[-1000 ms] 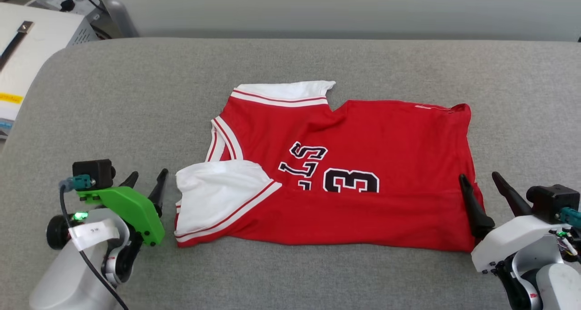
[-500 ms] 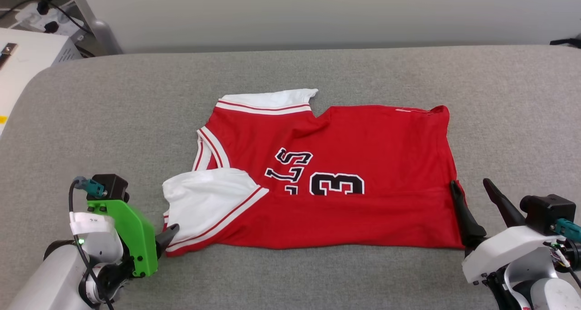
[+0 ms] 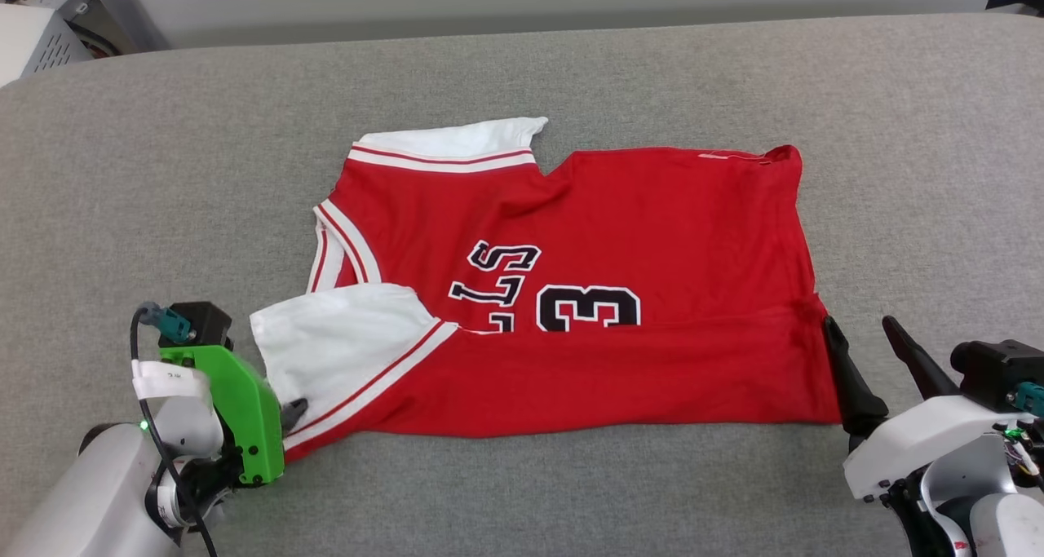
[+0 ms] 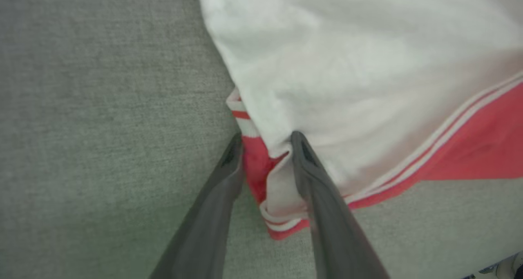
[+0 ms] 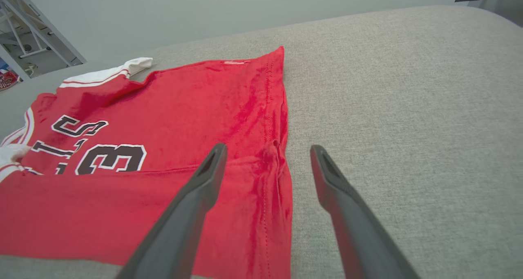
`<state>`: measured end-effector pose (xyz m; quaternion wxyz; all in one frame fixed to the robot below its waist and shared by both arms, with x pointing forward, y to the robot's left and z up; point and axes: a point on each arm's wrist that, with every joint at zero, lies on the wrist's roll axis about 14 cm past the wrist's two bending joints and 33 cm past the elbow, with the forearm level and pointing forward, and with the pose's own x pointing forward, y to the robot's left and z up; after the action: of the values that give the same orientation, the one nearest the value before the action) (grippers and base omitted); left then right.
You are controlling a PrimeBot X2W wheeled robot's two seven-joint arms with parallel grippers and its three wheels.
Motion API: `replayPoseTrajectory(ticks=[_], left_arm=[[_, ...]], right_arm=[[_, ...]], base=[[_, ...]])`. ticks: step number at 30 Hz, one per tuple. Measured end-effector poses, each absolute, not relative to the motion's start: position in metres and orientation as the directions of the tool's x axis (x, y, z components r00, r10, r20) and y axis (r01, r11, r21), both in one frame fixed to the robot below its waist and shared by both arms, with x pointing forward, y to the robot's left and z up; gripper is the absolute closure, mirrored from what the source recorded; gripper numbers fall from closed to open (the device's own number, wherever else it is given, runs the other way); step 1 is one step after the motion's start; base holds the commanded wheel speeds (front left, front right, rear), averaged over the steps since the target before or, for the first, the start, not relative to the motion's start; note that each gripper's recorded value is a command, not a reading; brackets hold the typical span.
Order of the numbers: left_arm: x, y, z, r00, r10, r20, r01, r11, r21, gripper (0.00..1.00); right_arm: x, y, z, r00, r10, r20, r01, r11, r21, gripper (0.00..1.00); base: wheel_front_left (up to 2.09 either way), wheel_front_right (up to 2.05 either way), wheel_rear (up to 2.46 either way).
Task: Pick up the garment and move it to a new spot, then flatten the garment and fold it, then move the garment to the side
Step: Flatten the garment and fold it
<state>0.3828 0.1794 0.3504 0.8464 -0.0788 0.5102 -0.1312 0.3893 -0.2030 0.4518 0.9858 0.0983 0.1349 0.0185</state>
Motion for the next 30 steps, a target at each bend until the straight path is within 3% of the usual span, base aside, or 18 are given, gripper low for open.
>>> replayPoseTrajectory(ticks=[7, 9, 14, 25, 26, 27, 30], left_arm=[[0.387, 0.171, 0.36, 0.515, -0.32, -0.795, 0.16, 0.947, -0.277, 1.0], [0.387, 0.173, 0.372, 0.566, -0.305, -0.766, 0.173, 0.952, -0.252, 1.0], [0.39, 0.176, 0.388, 0.616, -0.293, -0.731, 0.178, 0.956, -0.233, 1.0], [0.399, 0.17, 0.394, 0.634, -0.298, -0.713, 0.18, 0.954, -0.239, 1.0], [0.399, 0.169, 0.393, 0.633, -0.299, -0.714, 0.178, 0.954, -0.241, 1.0], [0.399, 0.169, 0.392, 0.633, -0.299, -0.714, 0.177, 0.954, -0.242, 1.0], [0.402, 0.17, 0.394, 0.653, -0.292, -0.699, 0.174, 0.956, -0.237, 1.0]], right_arm=[[0.384, -0.218, 0.444, 0.939, 0.043, -0.341, 0.026, 0.98, 0.195, 0.0], [0.376, -0.221, 0.428, 0.884, 0.063, -0.464, 0.034, 0.98, 0.198, 0.0], [0.369, -0.213, 0.405, 0.785, 0.125, -0.606, 0.014, 0.976, 0.219, 0.0], [0.373, -0.185, 0.366, 0.593, 0.238, -0.769, -0.051, 0.965, 0.258, 0.0], [0.371, -0.184, 0.362, 0.57, 0.246, -0.784, -0.055, 0.964, 0.262, 0.72], [0.371, -0.183, 0.36, 0.554, 0.251, -0.794, -0.061, 0.963, 0.262, 0.98], [0.374, -0.182, 0.36, 0.535, 0.262, -0.803, -0.066, 0.961, 0.269, 1.0]], base=[[0.0, 0.0, 0.0], [0.0, 0.0, 0.0], [0.0, 0.0, 0.0], [0.0, 0.0, 0.0], [0.0, 0.0, 0.0], [0.0, 0.0, 0.0], [0.0, 0.0, 0.0]])
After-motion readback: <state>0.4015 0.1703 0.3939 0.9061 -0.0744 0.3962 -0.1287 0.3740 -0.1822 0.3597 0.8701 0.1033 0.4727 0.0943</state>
